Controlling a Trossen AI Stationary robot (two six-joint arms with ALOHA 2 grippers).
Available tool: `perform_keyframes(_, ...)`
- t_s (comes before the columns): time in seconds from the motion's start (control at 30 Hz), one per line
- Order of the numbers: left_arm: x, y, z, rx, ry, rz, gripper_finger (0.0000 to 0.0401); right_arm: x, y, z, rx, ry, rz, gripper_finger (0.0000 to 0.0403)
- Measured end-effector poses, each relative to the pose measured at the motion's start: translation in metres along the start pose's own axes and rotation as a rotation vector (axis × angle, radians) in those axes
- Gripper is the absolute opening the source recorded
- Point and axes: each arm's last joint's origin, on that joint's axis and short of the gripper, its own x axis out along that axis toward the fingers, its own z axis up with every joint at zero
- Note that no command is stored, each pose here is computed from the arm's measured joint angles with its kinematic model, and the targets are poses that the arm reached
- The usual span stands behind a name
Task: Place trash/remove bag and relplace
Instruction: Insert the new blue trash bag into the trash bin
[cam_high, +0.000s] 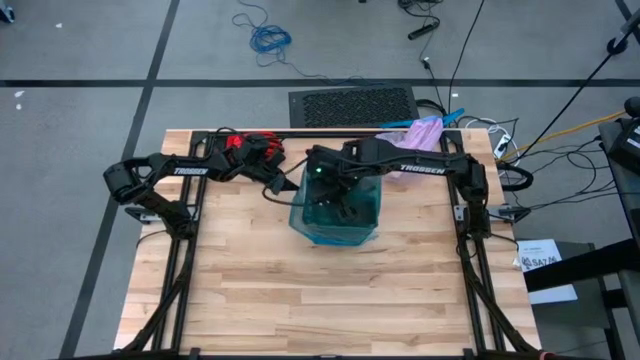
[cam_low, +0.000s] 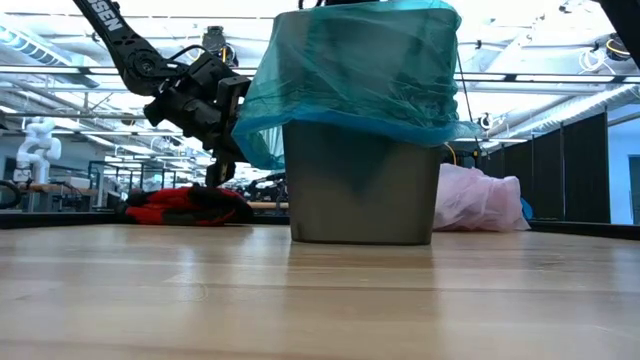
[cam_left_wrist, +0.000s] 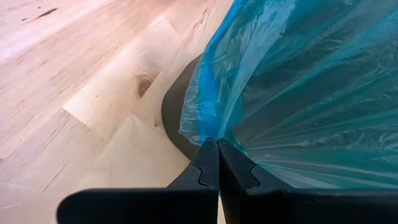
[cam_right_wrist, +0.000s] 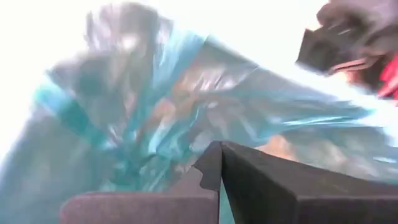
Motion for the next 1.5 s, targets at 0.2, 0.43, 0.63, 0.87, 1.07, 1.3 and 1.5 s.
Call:
perform_keyframes(0.2,0.000,0.000,0.000,0.002,-0.002,0.000,0.0000,-0.037,-0.002,0.009,0.392,-0.077,0.005,0.0000)
perform_keyframes(0.43,0.000,0.000,0.000,0.002,-0.005,0.002,0.0000,-0.049,0.005,0.009,0.990,-0.041,0.054,0.0000)
perform_keyframes(0.63,0.000,0.000,0.000,0.041,-0.005,0.002,0.0000,-0.035,0.014,0.011,1.123,0.005,-0.032,0.0000)
perform_keyframes(0.87,0.000,0.000,0.000,0.057,-0.004,0.002,0.0000,-0.008,0.010,-0.002,1.174,0.096,-0.095,0.0000)
perform_keyframes(1.07,0.000,0.000,0.000,0.059,-0.004,0.002,0.0000,0.029,0.004,-0.013,1.197,0.111,-0.105,0.0000)
perform_keyframes(1.3,0.000,0.000,0.000,0.058,-0.004,0.002,0.0000,0.066,0.008,-0.030,1.233,0.166,-0.119,0.0000)
perform_keyframes(1.5,0.000,0.000,0.000,0.058,-0.004,0.002,0.0000,0.091,0.012,-0.049,1.253,0.223,-0.172,0.0000)
